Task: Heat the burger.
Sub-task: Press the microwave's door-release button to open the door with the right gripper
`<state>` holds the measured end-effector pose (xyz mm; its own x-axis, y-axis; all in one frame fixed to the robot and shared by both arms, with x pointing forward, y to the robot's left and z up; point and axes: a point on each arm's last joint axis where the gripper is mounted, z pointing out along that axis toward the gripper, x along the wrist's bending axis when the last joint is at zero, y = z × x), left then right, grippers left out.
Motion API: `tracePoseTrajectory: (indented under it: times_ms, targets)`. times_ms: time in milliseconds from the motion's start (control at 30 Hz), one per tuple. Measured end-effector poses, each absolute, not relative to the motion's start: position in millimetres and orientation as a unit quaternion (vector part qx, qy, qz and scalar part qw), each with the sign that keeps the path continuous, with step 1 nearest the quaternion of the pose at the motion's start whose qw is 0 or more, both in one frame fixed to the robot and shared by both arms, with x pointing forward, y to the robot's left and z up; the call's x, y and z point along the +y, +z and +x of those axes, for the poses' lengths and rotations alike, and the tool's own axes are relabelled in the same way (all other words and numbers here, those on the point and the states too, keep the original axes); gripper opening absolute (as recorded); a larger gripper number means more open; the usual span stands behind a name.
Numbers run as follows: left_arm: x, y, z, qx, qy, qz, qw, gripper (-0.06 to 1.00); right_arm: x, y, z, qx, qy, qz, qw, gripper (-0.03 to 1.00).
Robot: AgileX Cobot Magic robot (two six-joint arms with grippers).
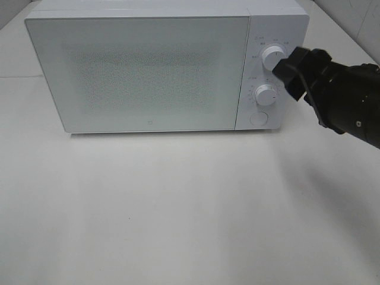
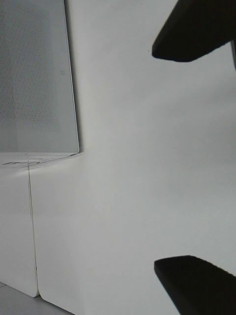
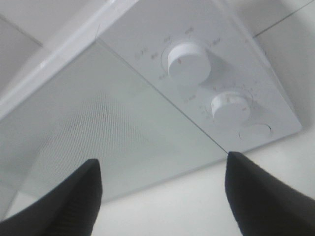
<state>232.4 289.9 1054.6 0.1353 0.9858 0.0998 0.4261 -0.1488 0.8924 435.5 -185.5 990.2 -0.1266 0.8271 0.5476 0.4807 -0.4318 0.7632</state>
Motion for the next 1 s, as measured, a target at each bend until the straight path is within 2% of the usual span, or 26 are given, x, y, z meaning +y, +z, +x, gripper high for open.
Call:
tracePoseTrajectory:
  times_ms: [167, 433, 567, 800, 900, 933, 1000]
  targets:
    - [290, 1055, 232, 0.538, 0.379, 0.657, 0.37, 1.0, -176, 1006, 424, 0.674, 0.473, 0.543, 0.164, 0.67]
    - [290, 1055, 232, 0.538, 0.379, 0.657, 0.37, 1.0, -164, 1036, 423, 0.791, 0.411, 0.422, 0.163, 0.67]
    - [290, 1055, 232, 0.538, 0.379, 0.657, 0.37, 1.0, -166, 1035, 424, 0.801, 0.396, 0.418, 0.166, 0.67]
    - [290, 1055, 232, 0.538, 0.379, 0.657, 0.37, 1.0, -208, 1026, 437, 0.776, 0.316, 0.52, 0.166, 0.69]
    - [290, 1055, 232, 0.538, 0.379, 0.657, 0.37, 1.0, -223, 1024, 440, 0.768, 0.288, 0.547, 0.168, 0.75]
    - [290, 1055, 232, 0.538, 0.379, 0.657, 0.37, 1.0, -236, 1022, 441, 0.755, 0.263, 0.577, 0.166, 0.8]
    - [290, 1055, 232, 0.538, 0.379, 0.657, 0.37, 1.0, -245, 1021, 442, 0.747, 0.249, 0.594, 0.166, 0.82]
